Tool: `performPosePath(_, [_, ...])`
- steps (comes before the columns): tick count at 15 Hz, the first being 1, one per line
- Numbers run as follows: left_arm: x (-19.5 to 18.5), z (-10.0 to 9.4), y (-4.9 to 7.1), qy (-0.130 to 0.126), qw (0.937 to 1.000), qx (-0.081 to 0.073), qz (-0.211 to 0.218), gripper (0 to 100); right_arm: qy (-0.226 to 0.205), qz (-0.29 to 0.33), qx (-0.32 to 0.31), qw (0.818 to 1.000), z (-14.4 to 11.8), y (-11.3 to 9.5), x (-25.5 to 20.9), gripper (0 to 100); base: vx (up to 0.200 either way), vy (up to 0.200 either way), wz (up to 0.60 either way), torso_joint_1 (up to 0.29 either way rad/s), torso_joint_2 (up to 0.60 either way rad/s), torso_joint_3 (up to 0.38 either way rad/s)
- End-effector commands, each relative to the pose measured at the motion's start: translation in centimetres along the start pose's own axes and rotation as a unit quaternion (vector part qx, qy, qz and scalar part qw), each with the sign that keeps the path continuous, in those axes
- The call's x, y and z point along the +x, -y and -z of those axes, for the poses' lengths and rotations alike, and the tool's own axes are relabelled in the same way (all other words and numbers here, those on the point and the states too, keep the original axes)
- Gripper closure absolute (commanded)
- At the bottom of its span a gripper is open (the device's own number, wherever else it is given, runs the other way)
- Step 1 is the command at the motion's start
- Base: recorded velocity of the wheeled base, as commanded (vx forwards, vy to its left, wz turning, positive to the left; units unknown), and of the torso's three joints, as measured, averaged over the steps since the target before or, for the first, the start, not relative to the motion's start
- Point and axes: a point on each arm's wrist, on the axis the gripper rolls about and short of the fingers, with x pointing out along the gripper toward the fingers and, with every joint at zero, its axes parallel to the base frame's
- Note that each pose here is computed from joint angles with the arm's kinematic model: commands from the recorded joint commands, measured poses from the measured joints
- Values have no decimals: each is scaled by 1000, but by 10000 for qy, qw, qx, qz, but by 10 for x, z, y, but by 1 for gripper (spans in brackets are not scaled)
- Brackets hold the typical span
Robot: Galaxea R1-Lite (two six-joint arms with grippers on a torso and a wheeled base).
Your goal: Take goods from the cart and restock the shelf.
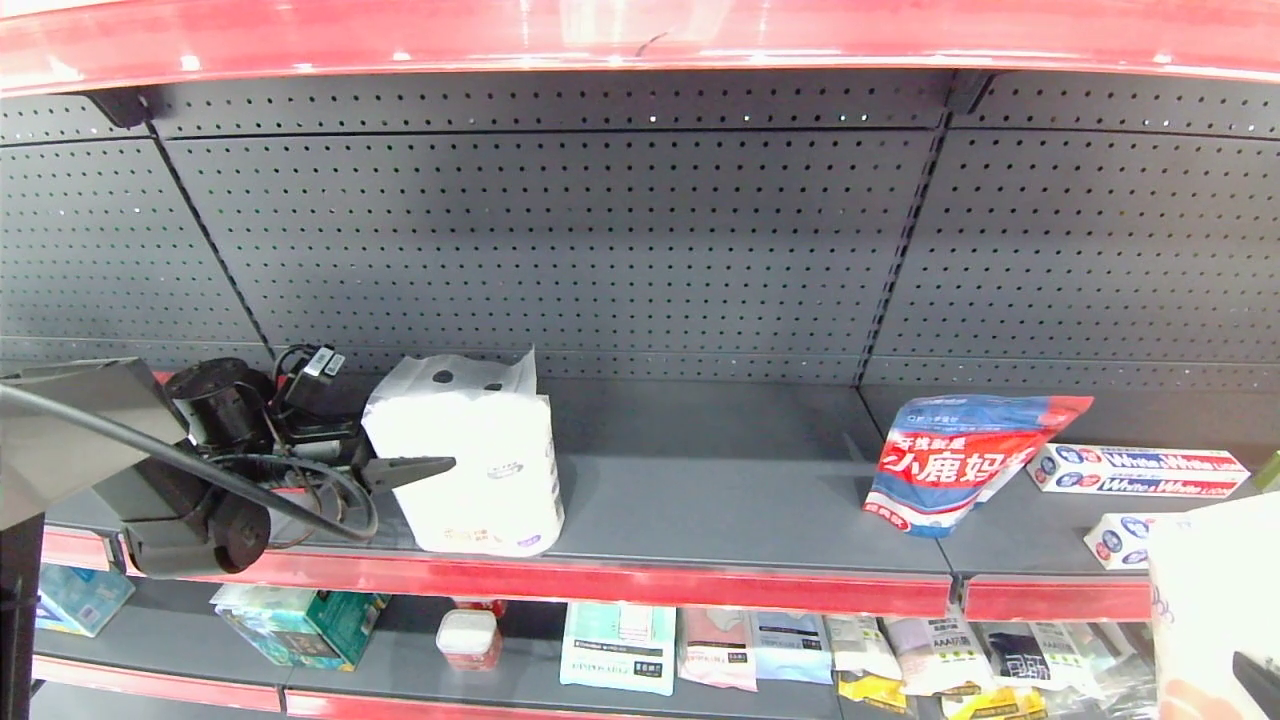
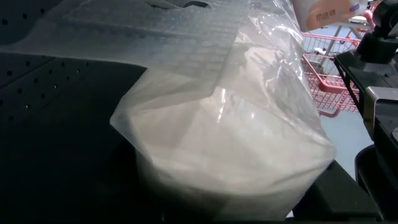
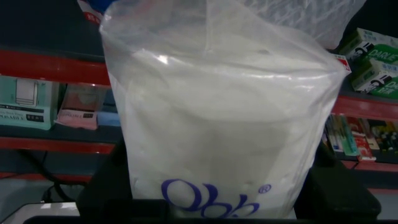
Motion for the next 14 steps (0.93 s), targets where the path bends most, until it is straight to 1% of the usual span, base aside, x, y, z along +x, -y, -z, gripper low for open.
performPosePath(1, [0,-1,0,1,10000,27,-1,100,-8,-3,1,10000,1,0,0,100,0,0,0,0,0,0])
performPosePath(6, [0,-3,-1,11,9999,42,-100,100,-17,3,-30,10000,2,0,0,100,0,0,0,0,0,0])
performPosePath(8, [0,-2,0,9,9999,19,-101,100,-17,3,-45,10000,2,0,0,100,0,0,0,0,0,0])
performPosePath(11, [2,-3,5,6,10000,-43,-78,100,-17,3,-45,10000,2,-1,0,100,0,0,0,0,0,0])
performPosePath(14, [2,-3,5,7,10000,-27,-70,100,-24,1,-46,10000,3,-1,0,100,0,0,0,0,0,0])
